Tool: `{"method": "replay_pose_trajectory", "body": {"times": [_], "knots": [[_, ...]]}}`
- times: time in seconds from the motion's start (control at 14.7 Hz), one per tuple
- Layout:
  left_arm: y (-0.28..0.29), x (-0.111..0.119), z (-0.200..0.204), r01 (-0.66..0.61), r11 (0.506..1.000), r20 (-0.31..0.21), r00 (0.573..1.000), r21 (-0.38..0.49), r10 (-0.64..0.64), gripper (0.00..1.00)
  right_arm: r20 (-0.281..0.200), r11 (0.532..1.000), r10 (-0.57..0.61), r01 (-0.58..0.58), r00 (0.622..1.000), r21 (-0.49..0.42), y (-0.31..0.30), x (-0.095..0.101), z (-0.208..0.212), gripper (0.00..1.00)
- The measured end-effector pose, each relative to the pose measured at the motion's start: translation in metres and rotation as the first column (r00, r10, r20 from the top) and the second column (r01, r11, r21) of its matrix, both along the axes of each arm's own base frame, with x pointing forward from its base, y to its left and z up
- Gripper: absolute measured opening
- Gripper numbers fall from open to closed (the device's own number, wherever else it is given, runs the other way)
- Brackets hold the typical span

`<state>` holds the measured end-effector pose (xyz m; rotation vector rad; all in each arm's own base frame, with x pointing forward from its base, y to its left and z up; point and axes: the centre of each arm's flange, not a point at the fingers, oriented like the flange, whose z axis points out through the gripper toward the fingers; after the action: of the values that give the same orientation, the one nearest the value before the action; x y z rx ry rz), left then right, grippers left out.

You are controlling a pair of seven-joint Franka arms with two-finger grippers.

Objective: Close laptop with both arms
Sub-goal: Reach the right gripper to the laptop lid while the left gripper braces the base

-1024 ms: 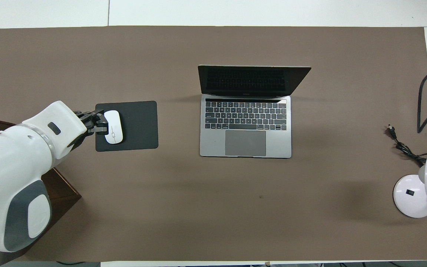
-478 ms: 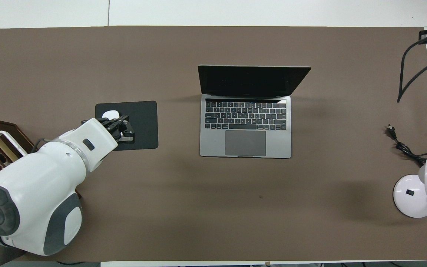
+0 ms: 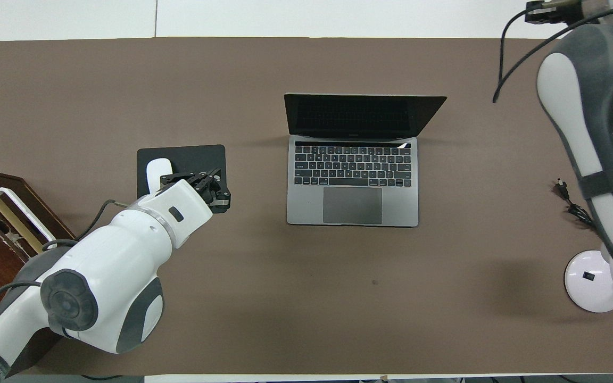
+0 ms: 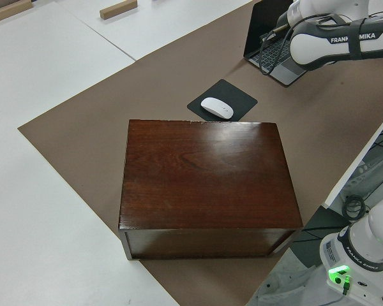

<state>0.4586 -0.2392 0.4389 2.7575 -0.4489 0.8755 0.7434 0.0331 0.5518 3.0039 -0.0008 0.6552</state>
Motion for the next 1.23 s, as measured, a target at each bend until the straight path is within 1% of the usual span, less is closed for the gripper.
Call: {"method": "replay_pose_trajectory", "body": {"times": [0.2,0.34,0.48,0.61,0.75,0.96,1.23], "knots": [[-0.016,0.000,-0.019,0.018,1.000,0.018,1.000,-0.012,-0.018,0.01,-0.004,0.996,-0.066,0.066,0.998,0.058,0.046,0.006,-0.020,0.01],[-0.027,-0.001,-0.030,0.029,0.999,0.034,0.999,-0.024,-0.029,0.01,-0.017,0.991,-0.093,0.094,0.996,0.091,0.085,0.004,-0.031,0.01],[-0.037,-0.002,-0.042,0.032,0.999,0.047,0.998,-0.041,-0.030,0.01,-0.028,0.987,-0.108,0.111,0.994,0.120,0.127,-0.002,-0.039,0.01],[-0.045,-0.004,-0.051,0.040,0.998,0.046,0.998,-0.045,-0.038,0.01,-0.034,0.983,-0.111,0.115,0.993,0.144,0.168,-0.012,-0.039,0.01],[-0.049,-0.005,-0.055,0.045,0.998,0.050,0.998,-0.049,-0.043,0.01,-0.043,0.974,-0.142,0.147,0.989,0.172,0.198,-0.021,-0.039,0.01],[-0.060,-0.009,-0.063,0.065,0.996,0.062,0.996,-0.054,-0.062,0.01,-0.068,0.970,-0.162,0.171,0.985,0.173,0.207,-0.025,-0.049,0.01],[-0.076,-0.015,-0.091,0.095,0.994,0.074,0.993,-0.057,-0.091,0.01,-0.088,0.970,-0.170,0.182,0.982,0.161,0.202,-0.022,-0.063,0.01]]}}
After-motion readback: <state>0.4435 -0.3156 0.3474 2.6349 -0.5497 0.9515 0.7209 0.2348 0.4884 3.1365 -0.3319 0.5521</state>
